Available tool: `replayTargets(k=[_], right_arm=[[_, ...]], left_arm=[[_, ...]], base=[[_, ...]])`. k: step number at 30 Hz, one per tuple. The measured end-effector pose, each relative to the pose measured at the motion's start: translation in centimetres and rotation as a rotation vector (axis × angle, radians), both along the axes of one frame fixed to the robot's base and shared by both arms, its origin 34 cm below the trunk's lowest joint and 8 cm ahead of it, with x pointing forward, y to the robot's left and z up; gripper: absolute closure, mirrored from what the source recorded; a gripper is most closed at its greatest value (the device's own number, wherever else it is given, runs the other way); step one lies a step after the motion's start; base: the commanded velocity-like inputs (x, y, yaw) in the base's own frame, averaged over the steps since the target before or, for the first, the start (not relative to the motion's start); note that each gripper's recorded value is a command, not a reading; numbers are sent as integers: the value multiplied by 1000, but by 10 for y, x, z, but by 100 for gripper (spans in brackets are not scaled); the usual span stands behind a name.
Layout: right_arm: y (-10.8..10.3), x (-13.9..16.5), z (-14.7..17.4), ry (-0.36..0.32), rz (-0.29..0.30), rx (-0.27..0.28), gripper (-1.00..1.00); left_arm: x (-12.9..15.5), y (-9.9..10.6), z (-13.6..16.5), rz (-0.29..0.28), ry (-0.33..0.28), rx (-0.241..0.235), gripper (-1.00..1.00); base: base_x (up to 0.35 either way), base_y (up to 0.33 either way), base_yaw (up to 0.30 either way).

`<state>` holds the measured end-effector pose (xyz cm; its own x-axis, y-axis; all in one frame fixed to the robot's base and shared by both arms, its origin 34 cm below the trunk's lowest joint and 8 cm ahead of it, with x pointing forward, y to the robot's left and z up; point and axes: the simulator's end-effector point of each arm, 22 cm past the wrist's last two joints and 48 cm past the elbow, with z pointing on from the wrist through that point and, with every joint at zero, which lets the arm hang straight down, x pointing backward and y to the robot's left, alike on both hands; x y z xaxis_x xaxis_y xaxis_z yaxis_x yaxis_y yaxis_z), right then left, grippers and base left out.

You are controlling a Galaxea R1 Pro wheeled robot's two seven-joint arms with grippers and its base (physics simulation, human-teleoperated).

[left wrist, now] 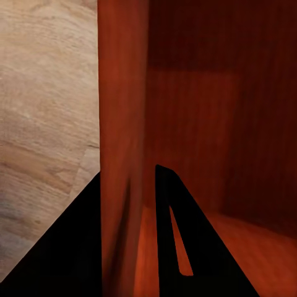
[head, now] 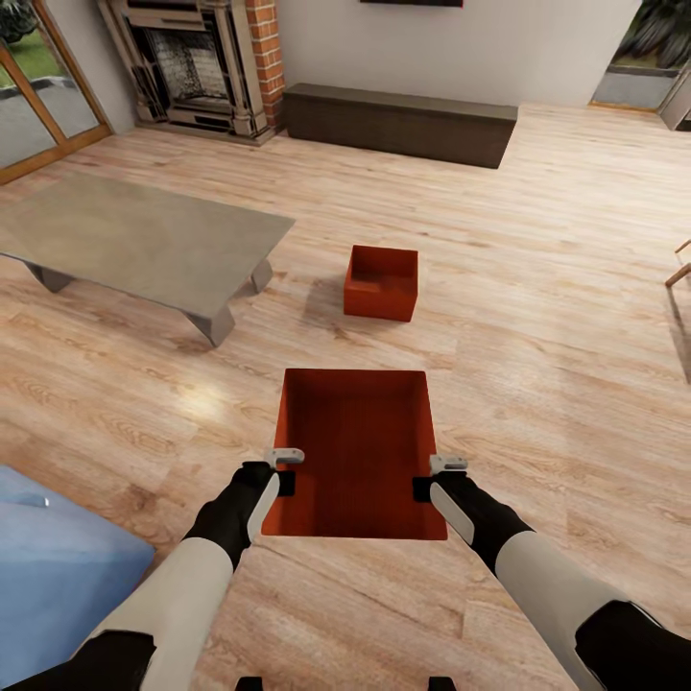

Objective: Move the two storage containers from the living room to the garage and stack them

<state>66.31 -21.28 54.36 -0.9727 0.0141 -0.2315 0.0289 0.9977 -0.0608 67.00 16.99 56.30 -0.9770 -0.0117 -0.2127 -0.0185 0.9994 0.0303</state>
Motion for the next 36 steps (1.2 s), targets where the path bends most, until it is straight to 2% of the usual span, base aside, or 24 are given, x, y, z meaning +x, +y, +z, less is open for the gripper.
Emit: replayTargets(k=[36], right_arm=[[0,-8,43,2,1,-1,100]], left_arm=[[-8,0,43,1,2,-1,100]], base=[[0,0,0]])
